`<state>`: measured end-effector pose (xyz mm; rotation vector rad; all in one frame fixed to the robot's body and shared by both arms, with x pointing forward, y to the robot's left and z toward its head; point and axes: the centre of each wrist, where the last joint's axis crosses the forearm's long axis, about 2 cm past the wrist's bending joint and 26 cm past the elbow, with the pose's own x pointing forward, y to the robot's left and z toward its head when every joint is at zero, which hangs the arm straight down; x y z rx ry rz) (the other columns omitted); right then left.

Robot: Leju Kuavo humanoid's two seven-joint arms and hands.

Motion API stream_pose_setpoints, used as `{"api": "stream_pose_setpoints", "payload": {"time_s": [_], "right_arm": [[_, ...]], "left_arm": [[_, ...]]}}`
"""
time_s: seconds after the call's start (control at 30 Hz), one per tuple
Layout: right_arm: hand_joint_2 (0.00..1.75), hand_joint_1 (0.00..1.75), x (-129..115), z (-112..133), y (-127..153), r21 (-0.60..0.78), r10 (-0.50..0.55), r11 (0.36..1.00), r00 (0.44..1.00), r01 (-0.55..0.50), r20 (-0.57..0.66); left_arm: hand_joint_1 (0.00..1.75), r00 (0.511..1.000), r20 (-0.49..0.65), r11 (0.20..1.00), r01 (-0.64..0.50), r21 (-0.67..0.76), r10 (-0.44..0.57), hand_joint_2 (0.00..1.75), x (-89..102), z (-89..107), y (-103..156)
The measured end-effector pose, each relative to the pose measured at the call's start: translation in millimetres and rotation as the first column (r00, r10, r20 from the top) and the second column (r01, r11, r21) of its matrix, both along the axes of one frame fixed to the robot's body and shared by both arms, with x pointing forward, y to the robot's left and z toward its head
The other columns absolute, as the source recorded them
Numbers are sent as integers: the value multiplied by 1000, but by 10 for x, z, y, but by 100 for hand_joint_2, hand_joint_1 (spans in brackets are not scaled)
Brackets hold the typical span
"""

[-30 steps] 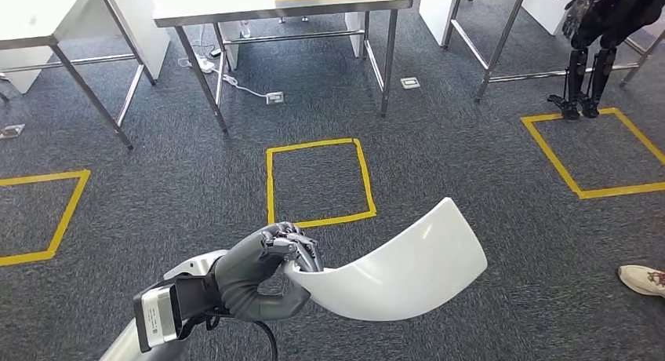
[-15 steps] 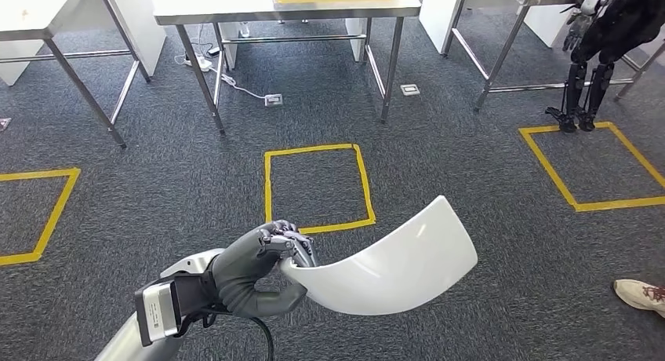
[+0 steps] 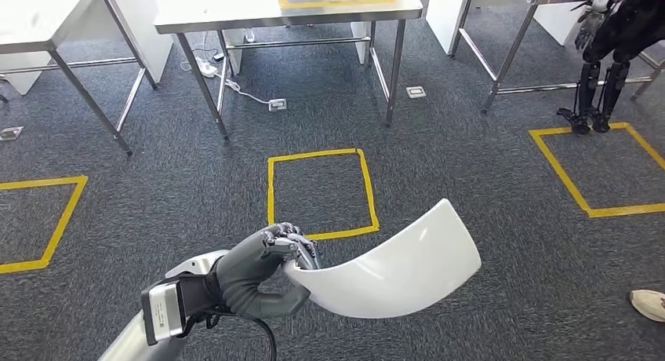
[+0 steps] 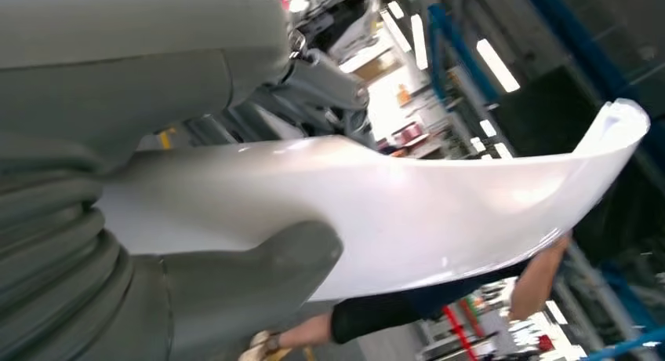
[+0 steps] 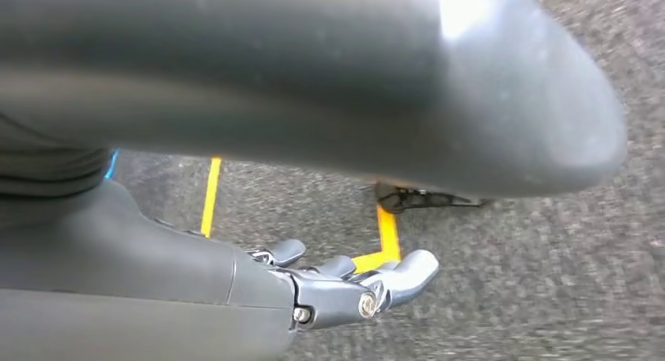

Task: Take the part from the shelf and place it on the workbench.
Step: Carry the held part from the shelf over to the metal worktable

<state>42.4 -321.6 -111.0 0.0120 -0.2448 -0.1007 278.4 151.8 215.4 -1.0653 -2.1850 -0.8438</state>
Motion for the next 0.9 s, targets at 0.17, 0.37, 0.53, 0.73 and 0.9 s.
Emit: {"api": "stream_pose_setpoints", "payload": {"time_s": [0.17,0.37,0.53,0.73,0.9], "right_arm": [[0,0,-11,-1,0,0,2,1000,1000,-2,-4],[0,0,-6,-2,23,5,-3,1000,1000,3,-10],[0,0,22,1,24,8,-9,1000,1000,9,-11],[0,0,10,0,15,8,-5,1000,999,5,-42],[0,0,-3,-1,16,10,4,1000,998,-4,-58]], "left_arm": [[175,1000,-8,1000,-2,5,2,175,-10,-28,16],[175,1000,-9,1000,-4,8,4,175,-14,-37,27],[175,1000,-4,1000,-2,4,2,175,-17,-18,21],[175,1000,-5,1000,-1,3,1,175,-23,-22,18],[175,1000,-3,1000,0,6,0,175,-15,-11,18]]}}
